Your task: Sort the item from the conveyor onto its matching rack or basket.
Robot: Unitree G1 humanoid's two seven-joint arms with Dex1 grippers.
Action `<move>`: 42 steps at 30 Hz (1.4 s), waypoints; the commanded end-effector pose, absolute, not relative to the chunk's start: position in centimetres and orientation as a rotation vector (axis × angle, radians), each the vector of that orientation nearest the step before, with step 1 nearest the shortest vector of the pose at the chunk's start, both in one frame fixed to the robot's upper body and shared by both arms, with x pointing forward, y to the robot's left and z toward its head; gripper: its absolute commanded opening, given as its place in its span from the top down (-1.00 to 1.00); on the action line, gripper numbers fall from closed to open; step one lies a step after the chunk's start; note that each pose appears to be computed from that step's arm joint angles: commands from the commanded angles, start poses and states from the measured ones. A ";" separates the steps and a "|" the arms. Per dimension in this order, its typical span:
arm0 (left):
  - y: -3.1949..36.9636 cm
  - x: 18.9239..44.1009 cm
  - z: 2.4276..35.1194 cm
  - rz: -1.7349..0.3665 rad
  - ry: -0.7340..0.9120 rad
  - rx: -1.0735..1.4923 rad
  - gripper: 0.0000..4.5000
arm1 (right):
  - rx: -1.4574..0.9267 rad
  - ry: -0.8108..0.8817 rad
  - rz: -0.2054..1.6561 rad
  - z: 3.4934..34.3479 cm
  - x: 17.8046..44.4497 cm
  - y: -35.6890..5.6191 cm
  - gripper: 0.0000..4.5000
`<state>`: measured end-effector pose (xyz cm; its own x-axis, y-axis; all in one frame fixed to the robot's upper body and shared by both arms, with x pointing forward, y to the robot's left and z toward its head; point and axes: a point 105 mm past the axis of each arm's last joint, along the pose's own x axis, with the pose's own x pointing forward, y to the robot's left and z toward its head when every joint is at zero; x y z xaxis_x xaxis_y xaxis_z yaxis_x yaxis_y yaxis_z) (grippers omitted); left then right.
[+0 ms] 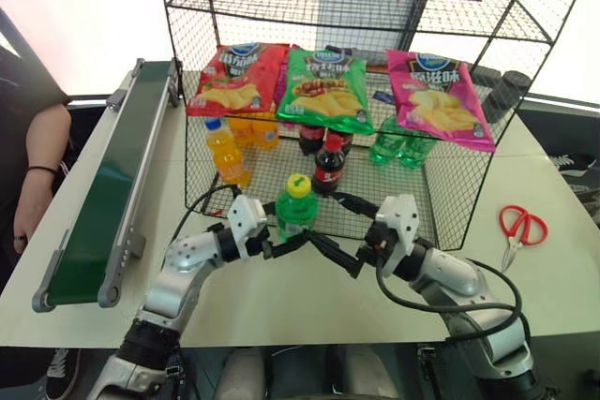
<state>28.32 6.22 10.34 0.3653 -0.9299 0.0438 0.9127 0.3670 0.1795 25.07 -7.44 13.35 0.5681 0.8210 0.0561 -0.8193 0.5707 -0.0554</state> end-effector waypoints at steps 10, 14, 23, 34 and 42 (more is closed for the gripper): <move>3.8 27.8 12.1 -1.359 -0.249 0.170 -0.23 | -0.016 -0.120 0.988 15.6 24.5 -6.5 -1.00; 3.3 27.6 12.1 -1.384 -0.255 0.174 -0.23 | -0.004 -0.107 0.998 15.5 24.7 -6.4 -1.00; 3.0 27.6 12.4 -1.400 -0.251 0.156 -0.23 | 0.023 -0.082 1.008 14.9 24.3 -6.4 -0.39; 6.4 28.9 10.4 -1.240 -0.133 0.136 -0.97 | -0.046 -0.187 0.608 15.3 27.9 -13.2 -0.39; 8.3 29.1 11.2 -1.125 -0.131 0.090 -0.97 | -0.050 -0.200 0.243 14.1 30.6 -19.3 -0.39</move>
